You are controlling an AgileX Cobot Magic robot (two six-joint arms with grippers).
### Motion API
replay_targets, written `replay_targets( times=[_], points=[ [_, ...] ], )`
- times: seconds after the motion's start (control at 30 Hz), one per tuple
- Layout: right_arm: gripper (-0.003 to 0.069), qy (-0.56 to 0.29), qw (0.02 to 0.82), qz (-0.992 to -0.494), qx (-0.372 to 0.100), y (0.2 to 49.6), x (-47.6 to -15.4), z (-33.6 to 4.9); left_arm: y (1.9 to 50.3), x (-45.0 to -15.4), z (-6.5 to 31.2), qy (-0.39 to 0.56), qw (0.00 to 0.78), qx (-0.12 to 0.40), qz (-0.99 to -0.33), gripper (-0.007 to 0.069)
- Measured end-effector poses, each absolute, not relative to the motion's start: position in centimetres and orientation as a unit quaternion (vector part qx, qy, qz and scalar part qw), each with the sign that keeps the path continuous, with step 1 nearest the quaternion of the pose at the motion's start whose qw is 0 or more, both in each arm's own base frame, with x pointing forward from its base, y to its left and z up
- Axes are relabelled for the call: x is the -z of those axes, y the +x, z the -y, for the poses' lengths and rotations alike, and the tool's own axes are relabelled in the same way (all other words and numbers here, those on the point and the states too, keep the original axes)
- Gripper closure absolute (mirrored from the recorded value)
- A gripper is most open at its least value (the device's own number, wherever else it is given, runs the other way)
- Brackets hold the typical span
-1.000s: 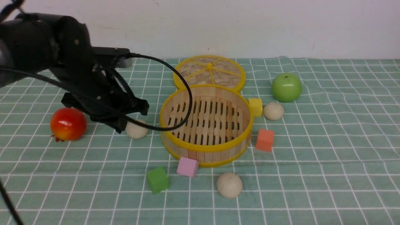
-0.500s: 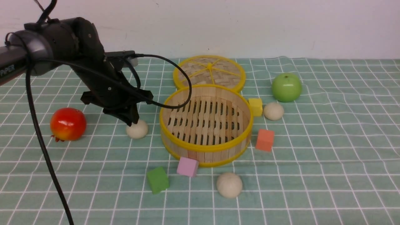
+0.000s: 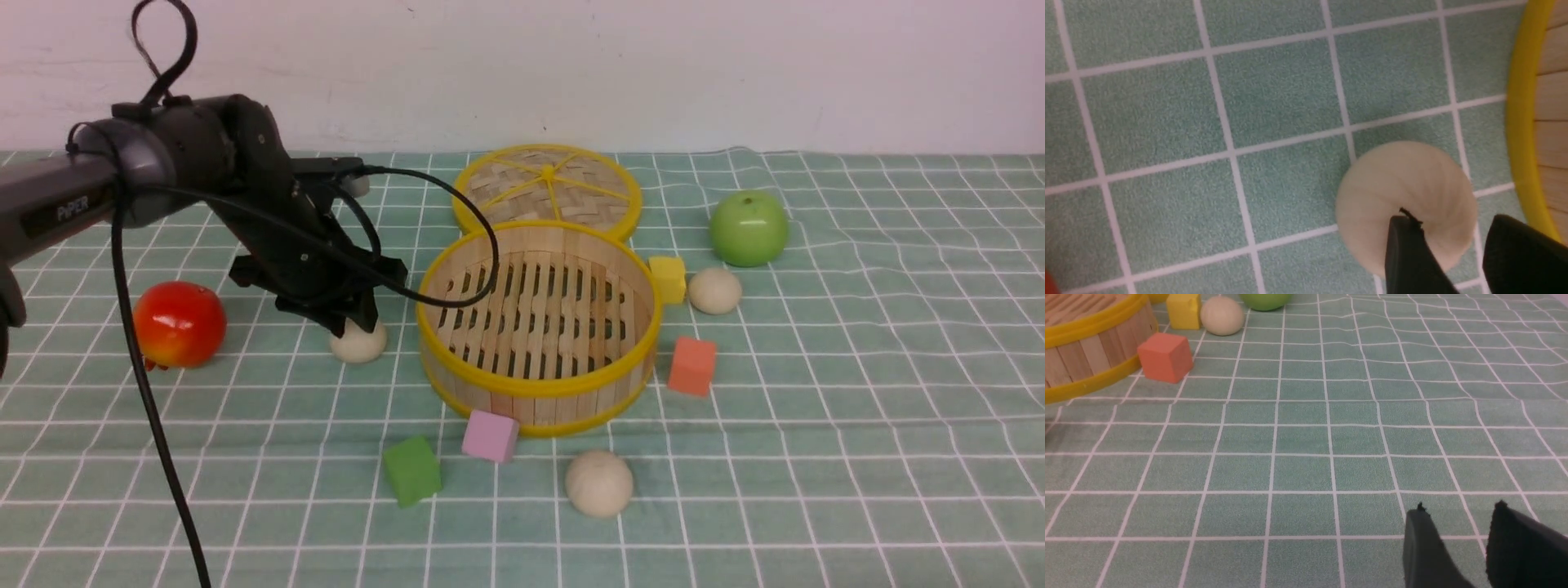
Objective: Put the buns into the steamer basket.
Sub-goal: Use the left arm to grab a steamed stuffed bun
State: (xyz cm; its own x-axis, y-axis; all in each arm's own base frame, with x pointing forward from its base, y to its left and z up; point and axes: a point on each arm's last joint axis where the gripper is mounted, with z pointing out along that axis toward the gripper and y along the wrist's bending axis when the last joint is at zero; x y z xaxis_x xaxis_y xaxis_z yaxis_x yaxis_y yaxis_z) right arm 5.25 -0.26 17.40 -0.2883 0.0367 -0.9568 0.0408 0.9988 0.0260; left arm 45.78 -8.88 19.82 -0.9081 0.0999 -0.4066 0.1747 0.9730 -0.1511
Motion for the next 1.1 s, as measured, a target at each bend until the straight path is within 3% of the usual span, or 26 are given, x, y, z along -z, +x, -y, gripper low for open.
replay_targets(
  times=[0.13,0.33,0.5,0.8,1.03,1.1],
  points=[
    [0.0419,0.024,0.596,-0.803,0.002,5.3,-17.4,0.3,45.9,-19.6,8.7,0.08,0.205,0.079,-0.972,0.0412],
    [0.0419,0.024,0.596,-0.803,0.002,5.3,-17.4,0.3,46.1,-19.7,8.5,0.085,0.215,0.069,-0.971,0.0639],
    [0.0419,0.024,0.596,-0.803,0.002,5.3,-17.4,0.3,45.9,-19.7,8.5,0.086,0.209,0.069,-0.972,0.0639],
    [0.0419,0.024,0.596,-0.803,0.002,5.3,-17.4,0.3,45.3,-22.6,8.4,0.089,0.232,0.071,-0.966,0.0639],
    [0.0419,0.024,0.596,-0.803,0.002,5.3,-17.4,0.3,45.3,-22.3,8.5,0.087,0.226,0.075,-0.967,0.0635],
    [0.0419,0.024,0.596,-0.803,0.002,5.3,-17.4,0.3,45.5,-21.7,8.5,0.086,0.227,0.075,-0.967,0.0586]
  ],
)
